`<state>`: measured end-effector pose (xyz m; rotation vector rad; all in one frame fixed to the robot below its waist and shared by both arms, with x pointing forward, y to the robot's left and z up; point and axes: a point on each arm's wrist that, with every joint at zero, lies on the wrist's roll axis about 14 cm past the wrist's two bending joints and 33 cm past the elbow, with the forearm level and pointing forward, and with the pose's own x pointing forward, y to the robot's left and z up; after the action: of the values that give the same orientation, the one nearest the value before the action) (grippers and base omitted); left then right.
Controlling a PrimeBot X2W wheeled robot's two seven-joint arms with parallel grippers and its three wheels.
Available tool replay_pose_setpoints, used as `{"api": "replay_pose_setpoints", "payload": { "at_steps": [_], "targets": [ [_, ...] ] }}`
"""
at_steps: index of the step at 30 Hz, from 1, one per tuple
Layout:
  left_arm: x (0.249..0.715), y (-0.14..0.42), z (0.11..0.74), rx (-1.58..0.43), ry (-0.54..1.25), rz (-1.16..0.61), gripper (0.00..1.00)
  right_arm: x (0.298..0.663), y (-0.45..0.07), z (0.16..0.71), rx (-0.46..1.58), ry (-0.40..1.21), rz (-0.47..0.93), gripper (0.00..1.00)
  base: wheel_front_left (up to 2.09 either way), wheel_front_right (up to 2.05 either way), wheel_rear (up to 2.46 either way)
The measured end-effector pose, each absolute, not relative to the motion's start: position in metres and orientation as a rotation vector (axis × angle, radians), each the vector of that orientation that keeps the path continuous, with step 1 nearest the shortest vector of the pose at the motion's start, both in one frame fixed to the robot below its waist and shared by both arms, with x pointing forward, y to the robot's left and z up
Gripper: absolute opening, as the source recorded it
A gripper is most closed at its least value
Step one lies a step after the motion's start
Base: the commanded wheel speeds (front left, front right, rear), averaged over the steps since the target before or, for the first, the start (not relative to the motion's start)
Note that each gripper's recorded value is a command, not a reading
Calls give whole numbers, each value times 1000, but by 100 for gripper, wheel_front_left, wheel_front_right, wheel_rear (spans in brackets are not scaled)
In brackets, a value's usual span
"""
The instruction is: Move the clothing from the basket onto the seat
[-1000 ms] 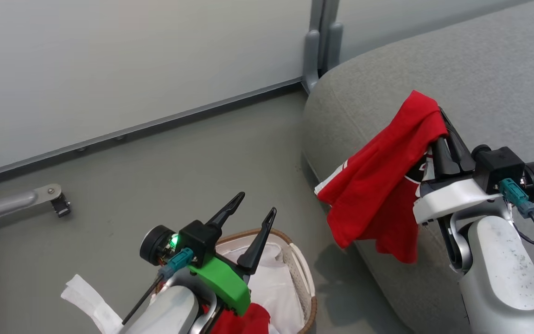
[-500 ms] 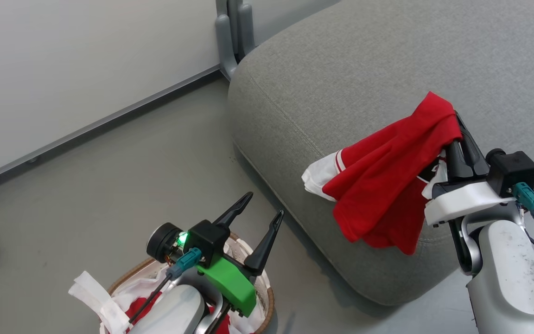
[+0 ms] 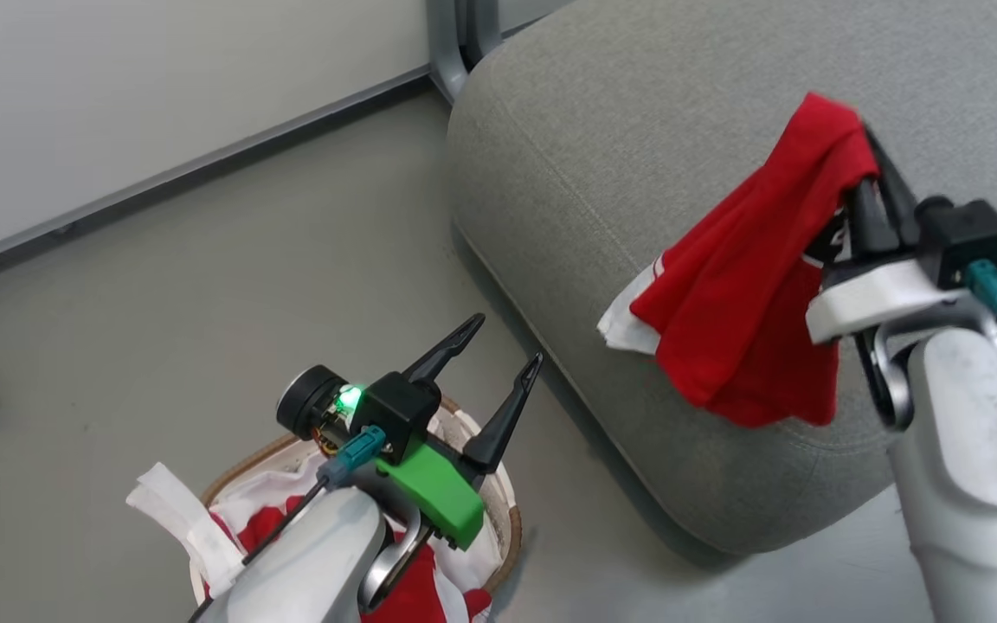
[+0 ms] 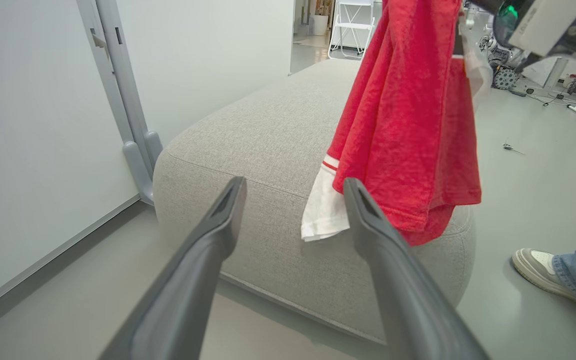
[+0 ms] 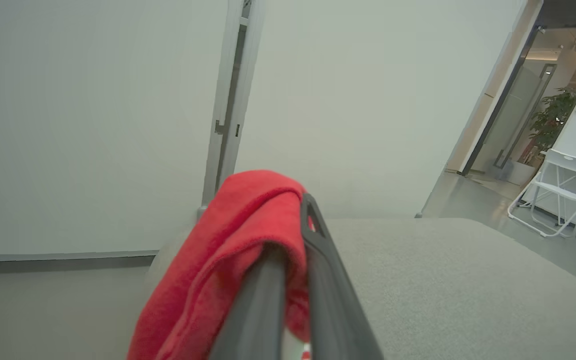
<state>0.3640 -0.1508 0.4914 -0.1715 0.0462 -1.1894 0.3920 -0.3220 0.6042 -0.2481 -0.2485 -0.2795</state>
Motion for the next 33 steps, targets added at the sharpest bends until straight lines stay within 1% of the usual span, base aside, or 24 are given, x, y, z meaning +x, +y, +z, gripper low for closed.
{"api": "replay_pose_setpoints", "payload": {
  "at_steps": [9,12,16,18,21,25,27,30,33],
  "targets": [
    [393,-132,490,-159,-1,-1137,100,475,-334,697,-508,-402,-209,0,0,0,0],
    [405,-124,487,-159,-6,-1112,100,503,-347,718,-555,-414,-222,0,0,0,0],
    [419,-114,482,-165,-12,-1079,100,533,-365,760,-631,-451,-261,0,0,0,0],
    [426,-110,479,-167,-14,-1066,100,545,-374,771,-651,-448,-285,0,0,0,0],
    [437,-103,467,-149,-9,-1048,100,566,-382,773,-702,-416,-304,0,0,0,0],
    [452,-94,447,-137,9,-1027,100,592,-393,767,-715,-391,-327,0,0,0,0],
    [459,-92,438,-129,13,-1026,100,602,-404,751,-701,-357,-347,0,0,0,0],
    [466,-93,425,-137,19,-1033,100,618,-422,713,-665,-287,-373,0,0,0,0],
    [471,-91,405,-152,50,-1030,100,633,-433,659,-628,-204,-378,0,0,0,0]
  ]
}}
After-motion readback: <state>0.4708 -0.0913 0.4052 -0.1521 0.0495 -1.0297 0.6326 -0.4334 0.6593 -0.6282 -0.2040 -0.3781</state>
